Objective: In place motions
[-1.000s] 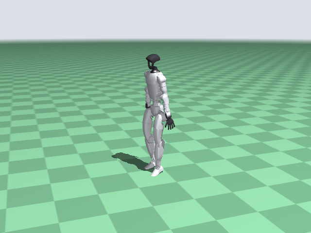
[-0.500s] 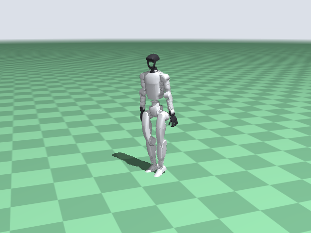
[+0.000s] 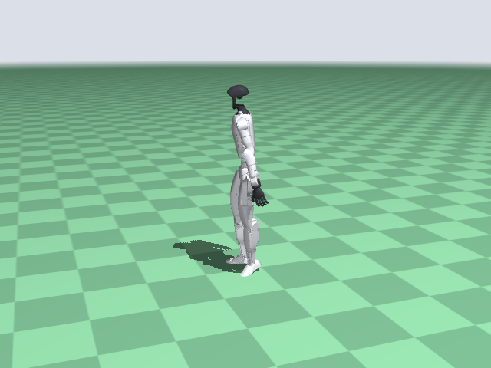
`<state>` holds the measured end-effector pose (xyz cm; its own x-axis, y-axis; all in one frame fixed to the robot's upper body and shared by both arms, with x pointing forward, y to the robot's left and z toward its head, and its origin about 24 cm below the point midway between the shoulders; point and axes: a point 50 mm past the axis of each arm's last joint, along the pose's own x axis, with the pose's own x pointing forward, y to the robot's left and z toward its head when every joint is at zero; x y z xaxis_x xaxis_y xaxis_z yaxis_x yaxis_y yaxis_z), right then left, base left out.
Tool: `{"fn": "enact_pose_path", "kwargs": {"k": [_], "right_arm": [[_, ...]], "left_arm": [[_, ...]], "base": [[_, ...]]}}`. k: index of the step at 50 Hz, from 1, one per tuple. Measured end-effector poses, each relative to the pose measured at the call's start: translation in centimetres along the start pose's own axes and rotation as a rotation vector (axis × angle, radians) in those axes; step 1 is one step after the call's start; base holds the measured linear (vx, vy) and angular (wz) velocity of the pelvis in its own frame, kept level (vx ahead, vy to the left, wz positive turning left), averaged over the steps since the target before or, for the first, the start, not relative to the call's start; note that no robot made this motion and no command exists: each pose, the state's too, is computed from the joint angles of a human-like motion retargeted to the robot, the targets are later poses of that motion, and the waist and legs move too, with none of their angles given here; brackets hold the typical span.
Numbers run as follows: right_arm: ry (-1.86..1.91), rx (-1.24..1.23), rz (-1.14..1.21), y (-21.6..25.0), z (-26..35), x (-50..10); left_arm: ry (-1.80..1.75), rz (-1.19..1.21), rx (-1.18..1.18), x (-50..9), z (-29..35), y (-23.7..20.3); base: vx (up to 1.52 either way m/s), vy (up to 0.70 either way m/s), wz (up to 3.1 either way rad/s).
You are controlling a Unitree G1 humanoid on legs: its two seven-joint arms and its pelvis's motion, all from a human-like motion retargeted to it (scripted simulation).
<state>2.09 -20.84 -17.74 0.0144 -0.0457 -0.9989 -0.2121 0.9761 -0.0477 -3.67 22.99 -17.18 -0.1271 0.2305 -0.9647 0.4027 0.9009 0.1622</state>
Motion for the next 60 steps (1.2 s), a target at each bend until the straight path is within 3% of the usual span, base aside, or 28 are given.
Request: {"fn": "enact_pose_path", "kwargs": {"k": [12, 23, 35, 44, 52, 60], "right_arm": [[0.232, 0.288, -0.062, -1.0, -5.7, -0.9], [0.32, 0.367, 0.052, 2.1, -8.8, -1.2], [0.093, 0.126, -0.037, 0.0, -2.4, -0.1], [-0.017, 0.131, -0.181, -4.1, 0.7, -0.7], [0.057, 0.156, -0.215, -4.5, -0.7, -0.8], [0.169, 0.125, -0.133, -1.9, -3.5, -0.7]], "left_arm": [[0.003, -0.032, -0.127, 0.0, 0.5, 0.1], [-0.165, -0.083, -0.172, -0.4, 4.8, -0.5], [-0.157, 0.039, -0.076, -0.3, 3.4, 1.6], [-0.154, -0.028, -0.069, -0.4, 4.6, -0.5], [-0.213, -0.062, 0.066, -0.7, 5.9, -2.2], [-0.26, -0.06, 0.156, -0.9, 7.1, -1.9]], "base": [[-0.07, -0.17, -1.75], [0.07, -0.21, -0.81], [0.08, -0.28, -1.19], [0.02, 0.01, -0.98], [0.14, 0.1, -0.47], [0.06, 0.11, -0.36]]}}
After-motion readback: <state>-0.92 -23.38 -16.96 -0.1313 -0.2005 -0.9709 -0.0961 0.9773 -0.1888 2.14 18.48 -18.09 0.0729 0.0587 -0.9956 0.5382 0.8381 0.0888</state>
